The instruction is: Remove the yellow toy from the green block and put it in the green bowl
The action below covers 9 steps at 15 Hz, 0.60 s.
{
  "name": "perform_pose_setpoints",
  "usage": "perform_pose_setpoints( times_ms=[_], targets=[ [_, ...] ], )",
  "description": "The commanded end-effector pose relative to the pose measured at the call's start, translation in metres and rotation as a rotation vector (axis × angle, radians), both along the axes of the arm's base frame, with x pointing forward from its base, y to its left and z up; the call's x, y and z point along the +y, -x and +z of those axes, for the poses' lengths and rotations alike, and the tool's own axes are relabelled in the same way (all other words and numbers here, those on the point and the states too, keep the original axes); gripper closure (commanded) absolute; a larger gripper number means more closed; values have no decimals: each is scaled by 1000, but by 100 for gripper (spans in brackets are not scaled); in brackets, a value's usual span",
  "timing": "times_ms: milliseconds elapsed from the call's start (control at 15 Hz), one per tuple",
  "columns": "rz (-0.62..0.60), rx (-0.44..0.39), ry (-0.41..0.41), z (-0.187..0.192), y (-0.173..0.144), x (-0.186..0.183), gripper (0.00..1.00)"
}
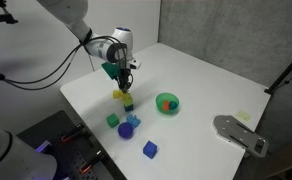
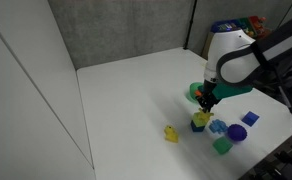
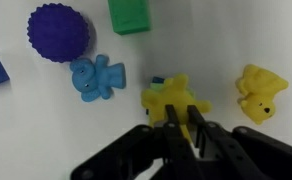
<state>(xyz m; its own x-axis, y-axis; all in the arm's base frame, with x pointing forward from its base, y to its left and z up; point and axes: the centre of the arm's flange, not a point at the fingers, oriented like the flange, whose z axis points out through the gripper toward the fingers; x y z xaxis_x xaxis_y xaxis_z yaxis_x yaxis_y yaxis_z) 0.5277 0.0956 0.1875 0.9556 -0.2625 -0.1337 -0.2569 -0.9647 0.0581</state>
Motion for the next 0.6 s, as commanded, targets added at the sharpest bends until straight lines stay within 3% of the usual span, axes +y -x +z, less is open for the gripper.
perform_pose_setpoints(
  times_ms=[0, 533],
  targets=[
    [-20, -4, 11, 9, -5, -1, 97],
    [-59, -70, -21, 61, -34, -12, 95]
  ],
)
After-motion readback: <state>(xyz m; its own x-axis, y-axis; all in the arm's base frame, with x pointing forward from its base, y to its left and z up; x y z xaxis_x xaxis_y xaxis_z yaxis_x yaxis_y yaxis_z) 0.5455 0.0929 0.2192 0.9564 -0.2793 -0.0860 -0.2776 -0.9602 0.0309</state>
